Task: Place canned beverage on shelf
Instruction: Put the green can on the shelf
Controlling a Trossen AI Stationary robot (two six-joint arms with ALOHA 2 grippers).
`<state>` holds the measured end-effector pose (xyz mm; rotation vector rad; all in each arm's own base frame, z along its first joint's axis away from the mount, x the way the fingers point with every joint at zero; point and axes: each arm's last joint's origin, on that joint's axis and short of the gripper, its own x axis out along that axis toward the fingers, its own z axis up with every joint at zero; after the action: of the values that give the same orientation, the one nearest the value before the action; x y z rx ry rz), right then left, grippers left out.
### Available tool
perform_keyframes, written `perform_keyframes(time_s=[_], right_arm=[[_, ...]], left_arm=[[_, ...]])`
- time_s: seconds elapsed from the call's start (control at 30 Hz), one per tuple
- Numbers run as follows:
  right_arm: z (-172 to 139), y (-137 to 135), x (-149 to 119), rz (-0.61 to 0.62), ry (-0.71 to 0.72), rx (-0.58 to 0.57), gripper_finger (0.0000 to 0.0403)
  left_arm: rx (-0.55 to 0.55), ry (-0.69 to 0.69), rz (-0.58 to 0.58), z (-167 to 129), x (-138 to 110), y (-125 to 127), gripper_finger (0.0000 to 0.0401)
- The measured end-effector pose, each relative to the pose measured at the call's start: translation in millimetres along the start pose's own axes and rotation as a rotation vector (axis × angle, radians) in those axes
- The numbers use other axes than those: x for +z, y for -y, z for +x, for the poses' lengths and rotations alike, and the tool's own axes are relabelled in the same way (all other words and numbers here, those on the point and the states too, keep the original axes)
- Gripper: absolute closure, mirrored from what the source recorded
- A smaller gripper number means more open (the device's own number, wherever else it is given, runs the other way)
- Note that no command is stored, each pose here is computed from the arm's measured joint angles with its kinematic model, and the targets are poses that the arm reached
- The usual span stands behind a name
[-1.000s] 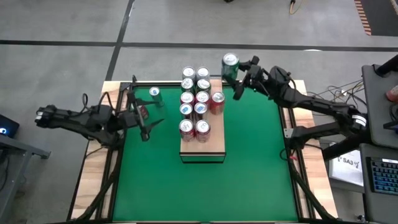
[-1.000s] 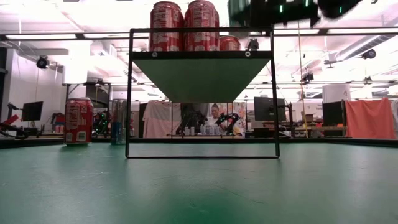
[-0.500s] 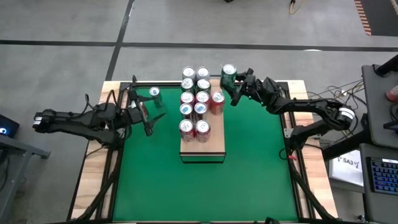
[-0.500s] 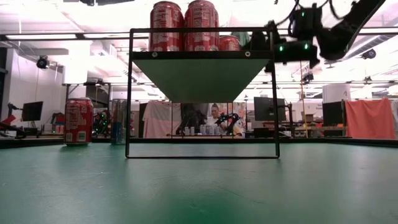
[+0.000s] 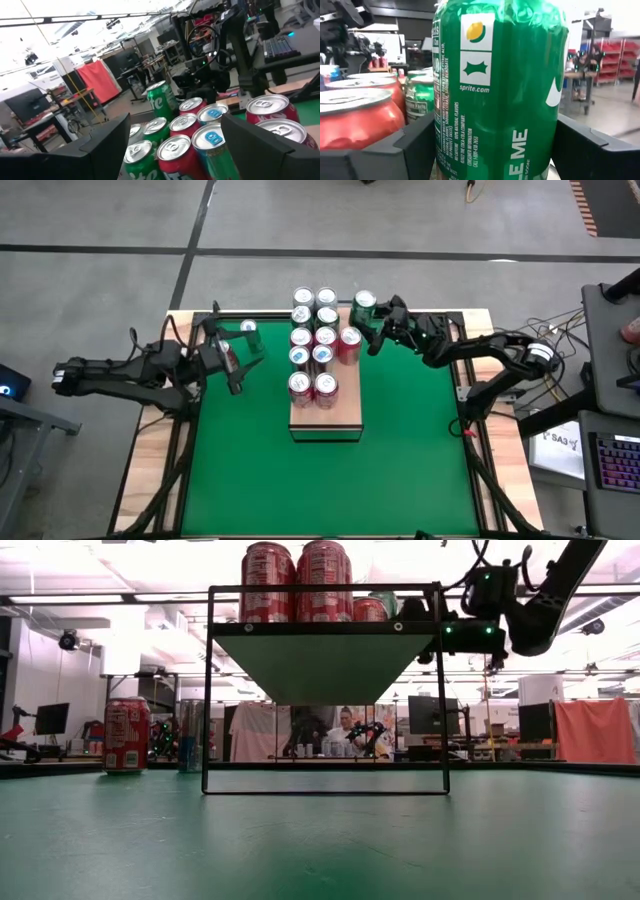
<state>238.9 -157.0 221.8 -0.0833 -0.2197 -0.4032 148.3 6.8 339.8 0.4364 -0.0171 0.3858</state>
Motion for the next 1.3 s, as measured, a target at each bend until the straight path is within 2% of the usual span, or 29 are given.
perform_keyframes(time_s=[0.47,0.87,1.3], right_arm=[[1.2,-7.7,-11.9,-0.066,-0.083,0.026,0.0109],[6.8,-10.2,-31.4,-0.060,-0.145,0.031,0.0109],[12.5,-11.4,-37.8,-0.050,-0.155,0.040,0.0092]], left_arm=[[0.006,0.011,-0.012,0.5,1.8,-0.8,0.0107],[0.023,0.040,0.025,0.6,4.8,-2.2,0.0107],[0.023,0.039,0.031,0.8,4.7,-2.0,0.0107]])
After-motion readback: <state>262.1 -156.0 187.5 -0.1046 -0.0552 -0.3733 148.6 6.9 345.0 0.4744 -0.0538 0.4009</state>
